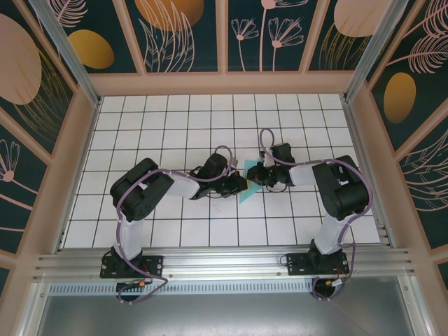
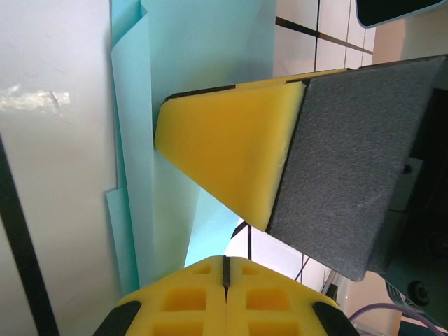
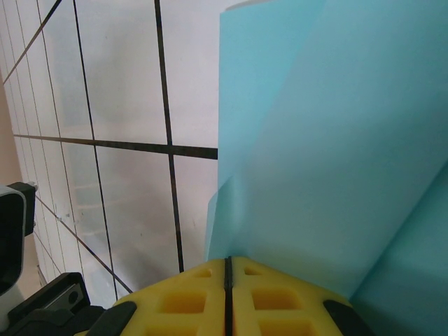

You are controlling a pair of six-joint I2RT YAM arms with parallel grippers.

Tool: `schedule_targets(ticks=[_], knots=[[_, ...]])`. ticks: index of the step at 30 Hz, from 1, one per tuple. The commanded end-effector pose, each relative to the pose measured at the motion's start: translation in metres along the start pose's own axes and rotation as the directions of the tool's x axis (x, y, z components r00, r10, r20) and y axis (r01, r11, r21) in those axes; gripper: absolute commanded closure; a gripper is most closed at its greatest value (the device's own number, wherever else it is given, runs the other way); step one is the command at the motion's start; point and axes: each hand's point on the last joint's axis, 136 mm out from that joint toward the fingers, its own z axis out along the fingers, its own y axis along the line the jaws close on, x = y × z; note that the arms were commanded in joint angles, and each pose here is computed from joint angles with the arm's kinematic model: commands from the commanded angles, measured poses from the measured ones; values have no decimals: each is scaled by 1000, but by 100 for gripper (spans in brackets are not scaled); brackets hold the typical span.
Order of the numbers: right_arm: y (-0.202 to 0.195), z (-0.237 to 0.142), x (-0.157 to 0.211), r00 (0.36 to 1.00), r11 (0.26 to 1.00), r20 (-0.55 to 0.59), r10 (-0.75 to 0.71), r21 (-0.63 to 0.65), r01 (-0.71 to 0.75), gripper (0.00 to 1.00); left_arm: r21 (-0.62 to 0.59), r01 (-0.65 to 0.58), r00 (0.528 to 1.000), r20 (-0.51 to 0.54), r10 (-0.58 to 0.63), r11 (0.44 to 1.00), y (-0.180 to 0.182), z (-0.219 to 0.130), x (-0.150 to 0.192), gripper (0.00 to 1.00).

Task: Fold a paper plane with a square sheet of paper (pick it up from the middle)

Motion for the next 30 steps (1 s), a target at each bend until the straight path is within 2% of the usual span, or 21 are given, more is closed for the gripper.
schedule_targets(ticks=[1,13,25,30], knots=[[-58,9,34,992,977,-74,98,198,-82,88,-58,7,999,-44,-9,998,19,2,12,100],[-64,12,38,991,973,-80,111,213,-92,88,-160,17,983,-175,-45,987,53,0,54,100],[-68,12,40,990,969,-80,118,225,-98,88,-87,-31,971,-238,10,996,31,-1,71,100],[-68,13,40,990,969,-81,119,226,-98,88,-104,-27,966,-257,-1,994,35,-1,80,100]])
